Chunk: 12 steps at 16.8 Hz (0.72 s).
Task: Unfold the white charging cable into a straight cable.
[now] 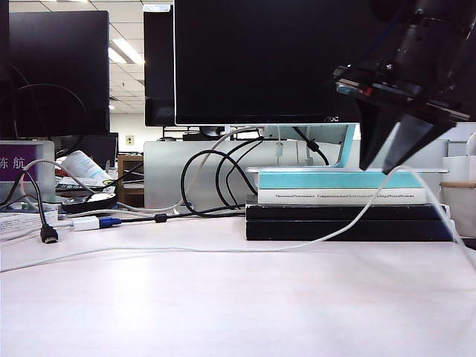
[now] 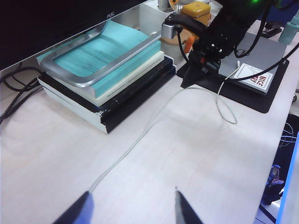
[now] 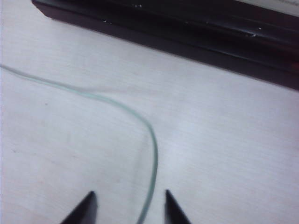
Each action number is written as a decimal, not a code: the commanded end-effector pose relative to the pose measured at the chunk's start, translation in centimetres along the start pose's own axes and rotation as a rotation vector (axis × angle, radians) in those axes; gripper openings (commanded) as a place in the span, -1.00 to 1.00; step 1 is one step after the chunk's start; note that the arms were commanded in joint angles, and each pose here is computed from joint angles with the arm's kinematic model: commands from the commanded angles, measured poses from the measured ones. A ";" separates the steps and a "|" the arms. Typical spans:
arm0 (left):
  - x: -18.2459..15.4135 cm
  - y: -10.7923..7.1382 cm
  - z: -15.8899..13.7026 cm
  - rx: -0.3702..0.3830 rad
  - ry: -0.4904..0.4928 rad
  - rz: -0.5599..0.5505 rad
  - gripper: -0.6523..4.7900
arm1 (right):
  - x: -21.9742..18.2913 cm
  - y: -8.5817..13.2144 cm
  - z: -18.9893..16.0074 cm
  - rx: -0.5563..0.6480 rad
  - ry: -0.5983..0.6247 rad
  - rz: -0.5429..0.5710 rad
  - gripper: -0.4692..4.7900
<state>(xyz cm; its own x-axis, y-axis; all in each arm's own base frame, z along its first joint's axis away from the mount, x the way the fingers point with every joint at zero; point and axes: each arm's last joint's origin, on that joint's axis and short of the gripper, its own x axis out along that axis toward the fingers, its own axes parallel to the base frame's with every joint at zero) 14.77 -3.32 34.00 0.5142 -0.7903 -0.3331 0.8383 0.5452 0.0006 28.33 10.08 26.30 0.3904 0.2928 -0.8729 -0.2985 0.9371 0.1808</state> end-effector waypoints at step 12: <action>0.1 0.0 0.2 0.014 -0.032 -0.049 0.46 | 1.9 -0.2 -0.3 0.013 0.098 0.027 -0.82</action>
<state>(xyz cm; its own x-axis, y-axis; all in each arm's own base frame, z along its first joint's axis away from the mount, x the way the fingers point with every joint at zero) 14.79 -3.41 33.99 0.4788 -0.8187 -0.3170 0.8602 0.5096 -0.0167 28.75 10.24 24.19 0.2853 0.2651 -0.9211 -0.2796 0.9422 0.1846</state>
